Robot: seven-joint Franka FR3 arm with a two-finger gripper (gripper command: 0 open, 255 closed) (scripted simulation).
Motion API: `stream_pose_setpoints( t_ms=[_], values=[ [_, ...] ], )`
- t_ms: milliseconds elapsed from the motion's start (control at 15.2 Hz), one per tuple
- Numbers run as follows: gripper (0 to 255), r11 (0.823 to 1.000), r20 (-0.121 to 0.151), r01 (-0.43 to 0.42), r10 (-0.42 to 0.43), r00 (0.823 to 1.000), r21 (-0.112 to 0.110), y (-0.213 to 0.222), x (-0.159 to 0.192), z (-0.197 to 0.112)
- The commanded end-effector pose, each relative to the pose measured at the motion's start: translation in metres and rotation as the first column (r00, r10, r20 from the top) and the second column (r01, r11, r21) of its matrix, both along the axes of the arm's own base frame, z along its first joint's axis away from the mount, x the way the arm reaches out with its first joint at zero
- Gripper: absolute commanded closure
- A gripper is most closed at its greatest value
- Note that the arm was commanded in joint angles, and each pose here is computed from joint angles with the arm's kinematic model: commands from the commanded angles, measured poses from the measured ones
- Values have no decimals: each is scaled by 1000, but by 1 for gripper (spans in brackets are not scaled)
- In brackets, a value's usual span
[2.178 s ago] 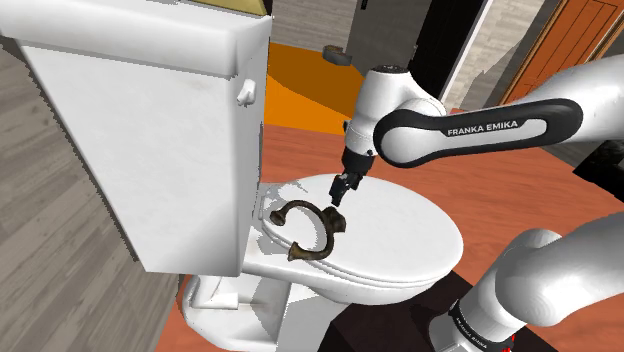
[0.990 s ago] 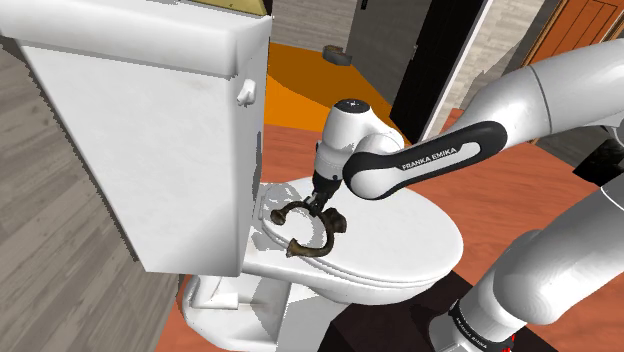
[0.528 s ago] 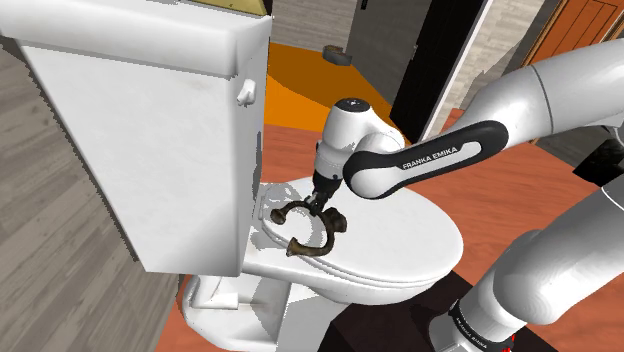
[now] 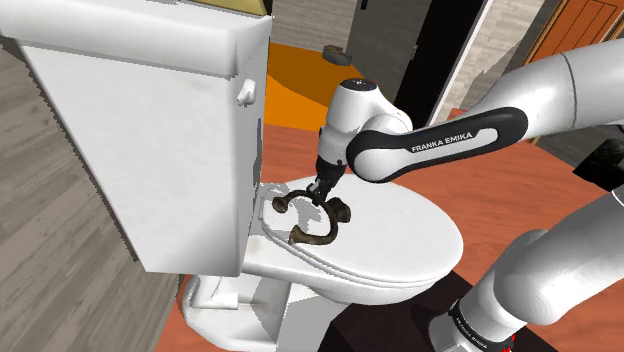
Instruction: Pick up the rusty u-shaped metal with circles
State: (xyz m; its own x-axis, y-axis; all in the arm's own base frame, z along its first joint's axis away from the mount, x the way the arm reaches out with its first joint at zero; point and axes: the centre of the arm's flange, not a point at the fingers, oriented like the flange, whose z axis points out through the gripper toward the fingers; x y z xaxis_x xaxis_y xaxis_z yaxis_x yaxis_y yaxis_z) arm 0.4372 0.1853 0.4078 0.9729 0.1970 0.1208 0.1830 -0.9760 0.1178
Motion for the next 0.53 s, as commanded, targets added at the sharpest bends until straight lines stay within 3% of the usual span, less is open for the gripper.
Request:
stream_pose_setpoints(
  t_ms=[0,462],
  values=[
    [255,1000,0,0,0,1000,0,0,0,10],
    [255,1000,0,0,0,1000,0,0,0,38]
  ],
)
